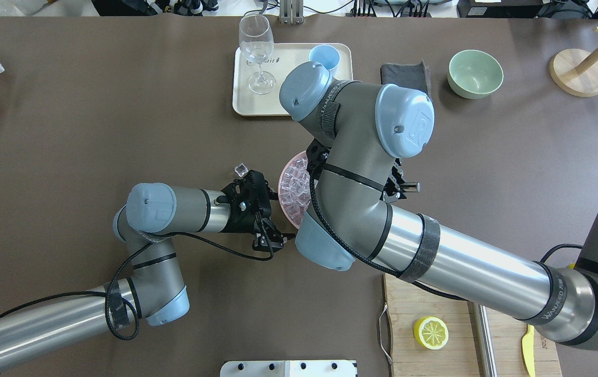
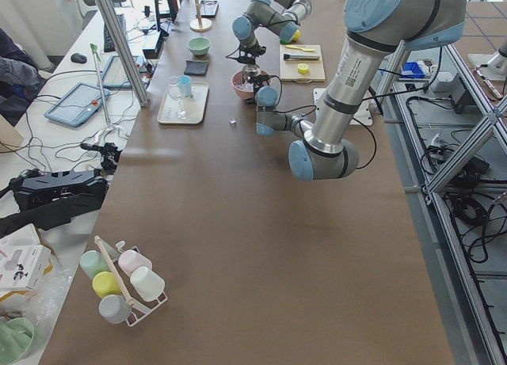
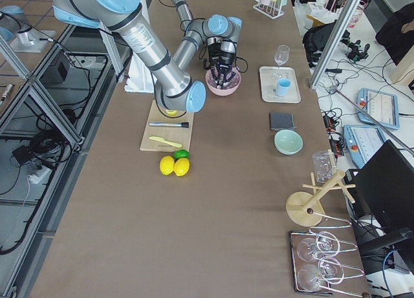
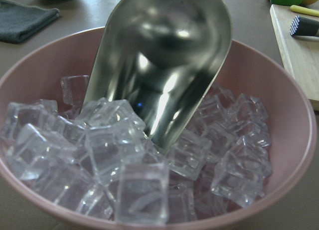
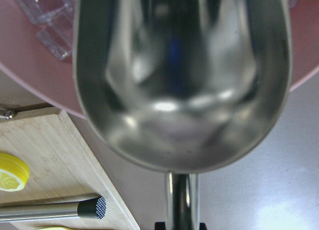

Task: Put ice in cup with scoop
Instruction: 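Push the scoop into the ice cubes and scoop them with the right gripper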

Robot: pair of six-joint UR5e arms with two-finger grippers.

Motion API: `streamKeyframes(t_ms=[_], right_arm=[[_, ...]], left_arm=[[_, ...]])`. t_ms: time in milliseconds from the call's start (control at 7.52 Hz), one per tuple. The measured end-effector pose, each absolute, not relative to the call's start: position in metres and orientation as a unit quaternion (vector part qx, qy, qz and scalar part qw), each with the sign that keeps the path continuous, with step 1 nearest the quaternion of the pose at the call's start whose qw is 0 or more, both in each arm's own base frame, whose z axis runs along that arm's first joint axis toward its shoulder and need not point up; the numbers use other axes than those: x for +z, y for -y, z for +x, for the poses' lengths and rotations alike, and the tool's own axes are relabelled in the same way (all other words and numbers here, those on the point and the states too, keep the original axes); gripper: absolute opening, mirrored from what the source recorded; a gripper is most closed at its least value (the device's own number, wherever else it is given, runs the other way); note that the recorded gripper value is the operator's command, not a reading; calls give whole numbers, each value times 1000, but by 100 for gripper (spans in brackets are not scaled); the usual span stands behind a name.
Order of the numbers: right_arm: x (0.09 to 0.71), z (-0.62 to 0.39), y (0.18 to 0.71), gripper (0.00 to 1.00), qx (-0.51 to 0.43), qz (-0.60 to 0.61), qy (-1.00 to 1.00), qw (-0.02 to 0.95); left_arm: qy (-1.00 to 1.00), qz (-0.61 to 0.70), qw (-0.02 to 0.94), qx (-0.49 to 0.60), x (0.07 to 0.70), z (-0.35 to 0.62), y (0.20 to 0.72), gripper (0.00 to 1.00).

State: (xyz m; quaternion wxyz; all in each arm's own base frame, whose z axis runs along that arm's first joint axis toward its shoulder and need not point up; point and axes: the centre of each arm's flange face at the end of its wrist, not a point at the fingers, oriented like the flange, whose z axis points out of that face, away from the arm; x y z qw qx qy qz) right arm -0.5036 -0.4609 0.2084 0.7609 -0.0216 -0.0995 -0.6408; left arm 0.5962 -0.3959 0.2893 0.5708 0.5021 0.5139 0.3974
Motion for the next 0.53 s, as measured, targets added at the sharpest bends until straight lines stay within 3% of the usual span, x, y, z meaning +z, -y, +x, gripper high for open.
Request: streamKeyframes(t_ms=[532], right_arm=[[207, -506, 458, 0, -619, -10, 127, 775]], left_arm=[[-507, 502, 587, 383, 297, 592, 407, 98]])
